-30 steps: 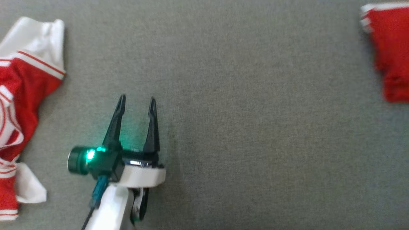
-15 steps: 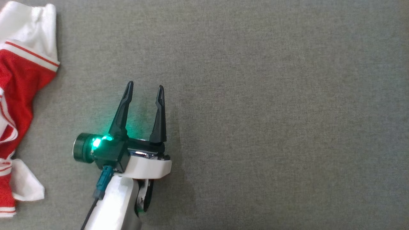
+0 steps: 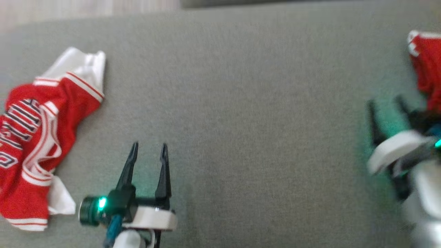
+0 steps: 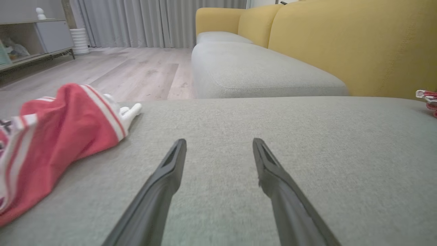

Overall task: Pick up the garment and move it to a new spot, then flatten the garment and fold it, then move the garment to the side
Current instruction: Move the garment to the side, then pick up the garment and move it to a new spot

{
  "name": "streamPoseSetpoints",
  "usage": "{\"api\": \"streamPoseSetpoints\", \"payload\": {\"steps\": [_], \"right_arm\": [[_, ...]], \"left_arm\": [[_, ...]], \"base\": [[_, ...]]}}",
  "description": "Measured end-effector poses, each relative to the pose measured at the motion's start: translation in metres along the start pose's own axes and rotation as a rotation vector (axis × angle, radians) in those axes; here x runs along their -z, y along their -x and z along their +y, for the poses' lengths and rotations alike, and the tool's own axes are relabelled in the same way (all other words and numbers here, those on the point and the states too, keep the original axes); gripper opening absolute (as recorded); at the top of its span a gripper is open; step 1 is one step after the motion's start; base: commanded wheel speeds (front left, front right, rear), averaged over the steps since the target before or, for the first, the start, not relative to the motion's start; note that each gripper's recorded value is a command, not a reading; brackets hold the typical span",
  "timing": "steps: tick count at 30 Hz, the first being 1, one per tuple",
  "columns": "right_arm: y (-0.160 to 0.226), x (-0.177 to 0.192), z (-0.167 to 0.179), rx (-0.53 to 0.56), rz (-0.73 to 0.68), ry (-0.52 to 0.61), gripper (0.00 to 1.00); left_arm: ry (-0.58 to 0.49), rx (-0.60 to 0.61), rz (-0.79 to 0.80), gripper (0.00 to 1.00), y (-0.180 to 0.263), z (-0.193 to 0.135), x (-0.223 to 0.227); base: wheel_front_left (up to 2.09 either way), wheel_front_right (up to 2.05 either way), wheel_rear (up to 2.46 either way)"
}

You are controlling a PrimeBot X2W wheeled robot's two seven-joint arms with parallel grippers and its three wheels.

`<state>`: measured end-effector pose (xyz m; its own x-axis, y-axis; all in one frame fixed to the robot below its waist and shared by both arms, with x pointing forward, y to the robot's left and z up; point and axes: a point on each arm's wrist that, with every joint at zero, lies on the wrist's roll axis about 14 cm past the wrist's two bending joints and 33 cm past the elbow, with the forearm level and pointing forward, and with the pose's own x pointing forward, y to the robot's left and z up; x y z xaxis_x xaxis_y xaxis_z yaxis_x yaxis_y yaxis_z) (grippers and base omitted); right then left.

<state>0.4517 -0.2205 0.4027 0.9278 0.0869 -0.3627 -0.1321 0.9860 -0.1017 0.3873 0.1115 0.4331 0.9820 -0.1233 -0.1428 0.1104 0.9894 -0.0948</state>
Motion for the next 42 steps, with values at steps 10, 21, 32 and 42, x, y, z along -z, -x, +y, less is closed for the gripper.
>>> {"api": "streamPoseSetpoints", "payload": {"steps": [10,21,32,42], "right_arm": [[0.074,-0.015,0.093,-0.181,-0.193,-0.14,1.0],[0.135,-0.038,0.11,-0.171,-0.359,-0.189,1.0],[0.139,-0.043,0.114,-0.17,-0.381,-0.196,1.0],[0.142,-0.039,0.103,-0.129,-0.377,-0.218,1.0]], "left_arm": [[-0.029,-0.096,-0.081,1.0,0.062,0.023,-0.021],[-0.045,-0.132,-0.146,1.0,0.096,0.031,-0.032],[-0.082,-0.131,-0.175,1.0,0.099,0.031,-0.04],[-0.103,-0.109,-0.174,1.0,0.098,0.028,-0.04]], "base": [[0.0,0.0,0.0],[0.0,0.0,0.0],[0.0,0.0,0.0],[0.0,0.0,0.0]]}}
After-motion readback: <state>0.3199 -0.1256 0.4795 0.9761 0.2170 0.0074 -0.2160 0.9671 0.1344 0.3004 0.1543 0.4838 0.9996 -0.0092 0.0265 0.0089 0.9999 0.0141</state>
